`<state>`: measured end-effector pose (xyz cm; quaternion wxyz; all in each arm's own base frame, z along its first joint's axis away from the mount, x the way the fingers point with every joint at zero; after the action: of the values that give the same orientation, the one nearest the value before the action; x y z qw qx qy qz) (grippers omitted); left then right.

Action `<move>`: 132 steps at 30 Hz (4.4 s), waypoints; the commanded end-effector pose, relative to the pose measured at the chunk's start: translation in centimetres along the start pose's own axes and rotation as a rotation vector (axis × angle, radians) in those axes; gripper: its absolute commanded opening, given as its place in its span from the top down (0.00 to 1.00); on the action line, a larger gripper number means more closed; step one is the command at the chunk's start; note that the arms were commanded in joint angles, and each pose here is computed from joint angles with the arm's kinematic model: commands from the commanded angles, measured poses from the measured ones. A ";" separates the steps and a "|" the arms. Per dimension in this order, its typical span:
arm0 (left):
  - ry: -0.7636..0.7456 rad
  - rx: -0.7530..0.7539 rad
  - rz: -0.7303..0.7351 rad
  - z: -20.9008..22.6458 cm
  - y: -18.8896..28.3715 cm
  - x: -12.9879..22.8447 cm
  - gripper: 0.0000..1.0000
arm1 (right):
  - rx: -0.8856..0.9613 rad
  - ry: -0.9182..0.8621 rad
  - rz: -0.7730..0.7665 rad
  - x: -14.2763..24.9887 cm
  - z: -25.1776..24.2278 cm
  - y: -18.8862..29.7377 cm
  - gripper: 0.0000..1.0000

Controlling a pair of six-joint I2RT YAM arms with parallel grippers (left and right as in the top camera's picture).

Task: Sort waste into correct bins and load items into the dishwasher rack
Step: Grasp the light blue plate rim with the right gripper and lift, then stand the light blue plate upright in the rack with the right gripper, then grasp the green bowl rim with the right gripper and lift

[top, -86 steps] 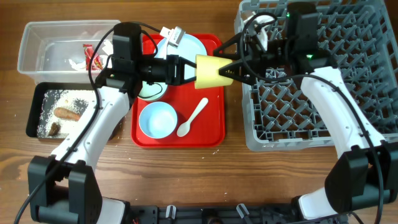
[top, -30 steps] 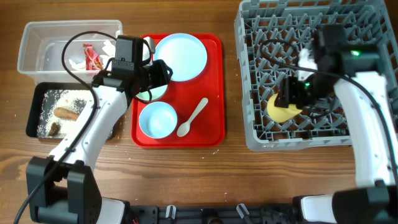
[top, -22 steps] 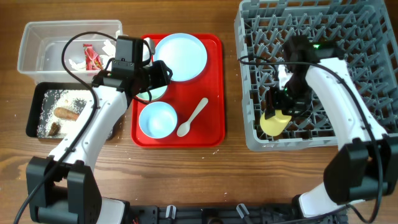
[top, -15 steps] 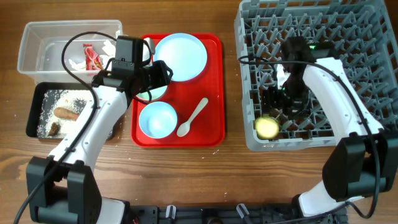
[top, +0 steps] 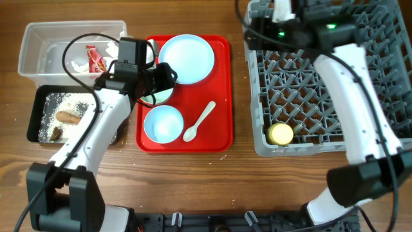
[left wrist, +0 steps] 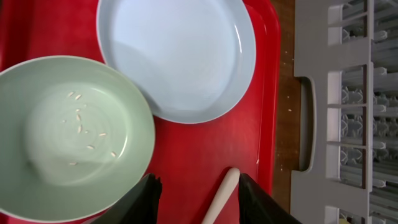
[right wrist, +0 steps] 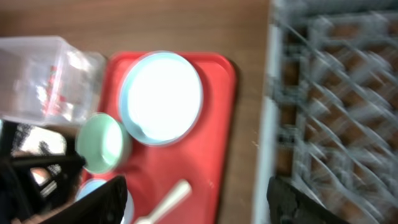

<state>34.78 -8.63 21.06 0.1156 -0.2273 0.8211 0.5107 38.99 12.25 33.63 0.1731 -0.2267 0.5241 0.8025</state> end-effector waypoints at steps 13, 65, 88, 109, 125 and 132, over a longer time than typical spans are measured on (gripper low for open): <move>0.095 -0.226 -0.097 4.6 4.5 -1.2 0.45 | 0.124 -0.150 0.162 5.4 1.7 -23.0 0.48; 0.095 -0.226 -0.097 4.6 4.5 -1.2 0.00 | 1.138 0.375 -0.091 -5.9 -13.9 2.0 0.96; 0.095 -0.226 -0.097 4.6 4.5 -1.2 0.00 | 0.829 0.409 0.080 -4.2 -19.6 -2.9 0.14; 0.095 -0.226 -0.097 4.6 4.5 -1.2 0.00 | -0.330 -0.011 0.012 -2.3 0.0 -9.8 0.22; 0.137 -0.183 -0.186 4.8 9.5 -2.3 0.00 | -0.239 0.074 0.298 8.6 10.2 -22.7 0.27; 0.211 -0.271 -0.477 6.8 18.5 -2.3 0.00 | -0.206 0.060 0.366 10.4 9.2 -25.0 0.45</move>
<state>28.92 3.39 31.19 0.0996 -0.4333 0.7125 0.5428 41.67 30.66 14.25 -0.0035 -0.1810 0.4621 0.8681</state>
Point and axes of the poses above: each gripper's point midway between its finger pads, its own y axis back along the fingers, its own z axis along the line the jaws close on, x = y × z, the point moved 10 cm from there along y, back along the fingers, and after that the axes turned 1 degree about -y, right-handed, at the moved point
